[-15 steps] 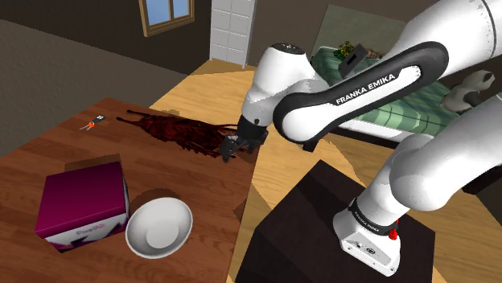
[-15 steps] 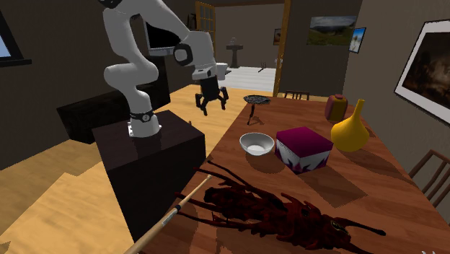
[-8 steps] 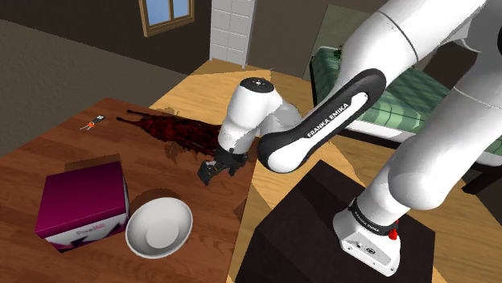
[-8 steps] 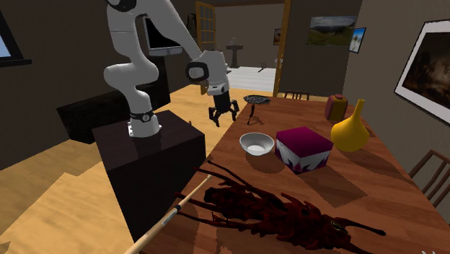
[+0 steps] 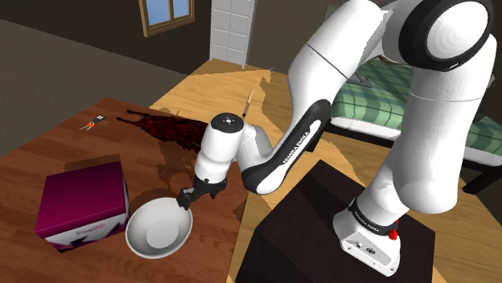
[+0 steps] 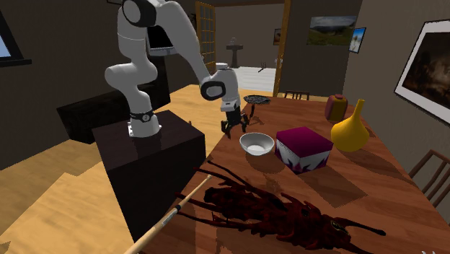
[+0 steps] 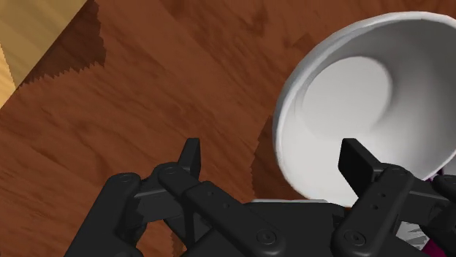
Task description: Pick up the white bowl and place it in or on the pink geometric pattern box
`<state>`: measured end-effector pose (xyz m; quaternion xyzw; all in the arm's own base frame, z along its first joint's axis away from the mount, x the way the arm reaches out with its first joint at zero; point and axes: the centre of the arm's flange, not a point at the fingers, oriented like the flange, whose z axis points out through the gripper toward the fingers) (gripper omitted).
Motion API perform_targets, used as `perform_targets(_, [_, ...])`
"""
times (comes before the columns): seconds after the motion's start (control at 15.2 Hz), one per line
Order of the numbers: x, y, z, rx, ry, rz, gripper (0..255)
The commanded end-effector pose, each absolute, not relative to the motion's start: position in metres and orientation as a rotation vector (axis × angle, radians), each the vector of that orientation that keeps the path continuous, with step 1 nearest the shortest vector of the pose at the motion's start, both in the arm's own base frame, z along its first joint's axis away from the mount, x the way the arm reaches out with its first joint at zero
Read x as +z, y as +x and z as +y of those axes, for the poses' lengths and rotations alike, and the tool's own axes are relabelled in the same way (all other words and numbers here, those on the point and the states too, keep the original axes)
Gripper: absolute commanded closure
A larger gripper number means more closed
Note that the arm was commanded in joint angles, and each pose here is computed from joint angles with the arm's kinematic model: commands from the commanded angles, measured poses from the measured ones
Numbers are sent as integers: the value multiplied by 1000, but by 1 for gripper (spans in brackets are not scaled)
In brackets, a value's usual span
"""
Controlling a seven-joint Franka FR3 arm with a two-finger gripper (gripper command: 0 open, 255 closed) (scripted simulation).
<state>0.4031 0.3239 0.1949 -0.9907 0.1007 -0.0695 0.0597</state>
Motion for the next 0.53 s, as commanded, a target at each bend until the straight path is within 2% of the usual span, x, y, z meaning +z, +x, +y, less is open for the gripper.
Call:
perform_targets(0.0, [173,408,342,-209,-2998,305,0])
perform_targets(0.46, [135,414,350,-208,-2998,306,0])
